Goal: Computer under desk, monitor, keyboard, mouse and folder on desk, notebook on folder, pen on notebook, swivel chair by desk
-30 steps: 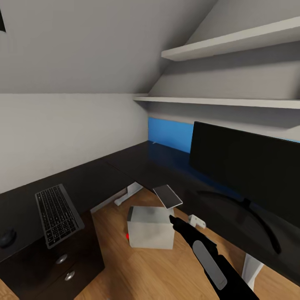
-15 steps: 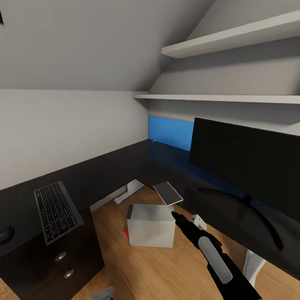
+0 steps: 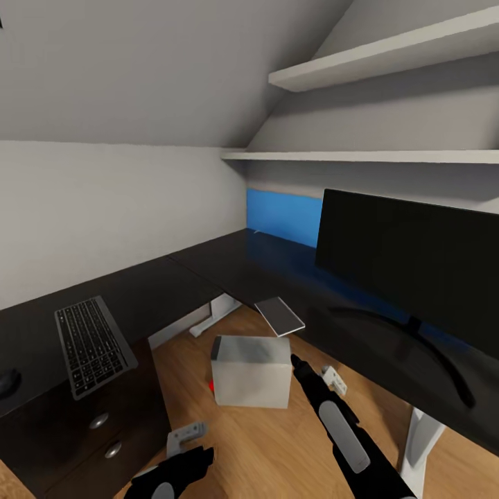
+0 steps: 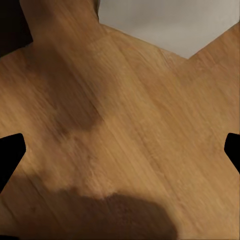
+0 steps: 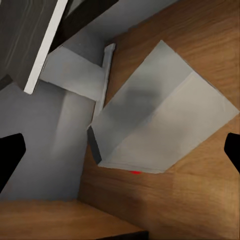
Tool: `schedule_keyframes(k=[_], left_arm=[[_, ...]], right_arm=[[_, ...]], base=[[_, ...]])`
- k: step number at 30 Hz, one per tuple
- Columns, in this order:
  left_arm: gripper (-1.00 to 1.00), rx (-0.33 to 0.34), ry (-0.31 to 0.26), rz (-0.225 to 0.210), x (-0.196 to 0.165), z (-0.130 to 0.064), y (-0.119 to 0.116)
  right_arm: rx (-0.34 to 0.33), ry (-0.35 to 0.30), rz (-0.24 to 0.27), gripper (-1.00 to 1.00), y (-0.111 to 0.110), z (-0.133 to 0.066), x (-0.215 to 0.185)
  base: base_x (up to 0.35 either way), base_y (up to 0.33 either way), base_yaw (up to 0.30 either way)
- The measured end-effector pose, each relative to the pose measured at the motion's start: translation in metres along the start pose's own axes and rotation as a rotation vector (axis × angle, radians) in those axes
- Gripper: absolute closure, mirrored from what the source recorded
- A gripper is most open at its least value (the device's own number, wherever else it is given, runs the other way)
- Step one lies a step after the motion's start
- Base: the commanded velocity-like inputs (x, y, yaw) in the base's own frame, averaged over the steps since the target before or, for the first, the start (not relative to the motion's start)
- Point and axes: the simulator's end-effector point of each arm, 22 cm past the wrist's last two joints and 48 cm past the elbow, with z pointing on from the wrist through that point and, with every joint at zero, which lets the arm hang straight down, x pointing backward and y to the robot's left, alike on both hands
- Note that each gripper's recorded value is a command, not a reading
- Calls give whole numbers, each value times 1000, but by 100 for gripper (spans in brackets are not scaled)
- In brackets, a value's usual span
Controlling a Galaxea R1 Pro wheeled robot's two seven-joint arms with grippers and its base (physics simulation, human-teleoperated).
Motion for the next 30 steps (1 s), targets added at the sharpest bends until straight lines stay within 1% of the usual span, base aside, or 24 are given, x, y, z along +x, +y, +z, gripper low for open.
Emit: schedule_keyframes(k=[1,2,6,13,14,17,18,21,22,26,27,28,30], left_arm=[[-100,-6,0,4,0,2,5],[-100,-16,-1,12,1,4,12],[-100,-21,-1,16,6,10,16],[-100,-27,1,16,16,20,21],[-100,-28,3,16,18,22,22],[-100,-30,3,16,21,27,24],[-100,-30,4,16,23,28,24],[-100,-29,3,16,27,33,25],[-100,-29,4,15,28,34,26],[-100,-29,4,16,33,40,28],[-100,-29,4,16,35,41,28],[-100,-29,4,16,36,43,29],[-100,-29,4,16,39,46,30]], right_arm=[[-8,0,-4,-100,0,1,1],[-40,-1,-11,-100,5,2,2],[-82,0,-13,-100,8,4,8],[-118,11,-6,-100,10,8,23],[-143,14,-2,-100,15,7,25],[-175,16,2,-100,17,8,28],[-199,16,5,-100,21,8,29],[-225,17,13,-100,22,9,32],[-241,19,24,-100,23,9,33],[-272,28,71,-100,23,10,36],[-278,31,89,-100,22,10,37],[-288,39,126,-100,23,10,38],[-295,49,167,-100,21,11,41]], base=[[0,0,0],[0,0,0],[0,0,0],[0,0,0],[0,0,0],[0,0,0],[0,0,0],[0,0,0],[0,0,0],[0,0,0],[0,0,0],[0,0,0],[0,0,0]])
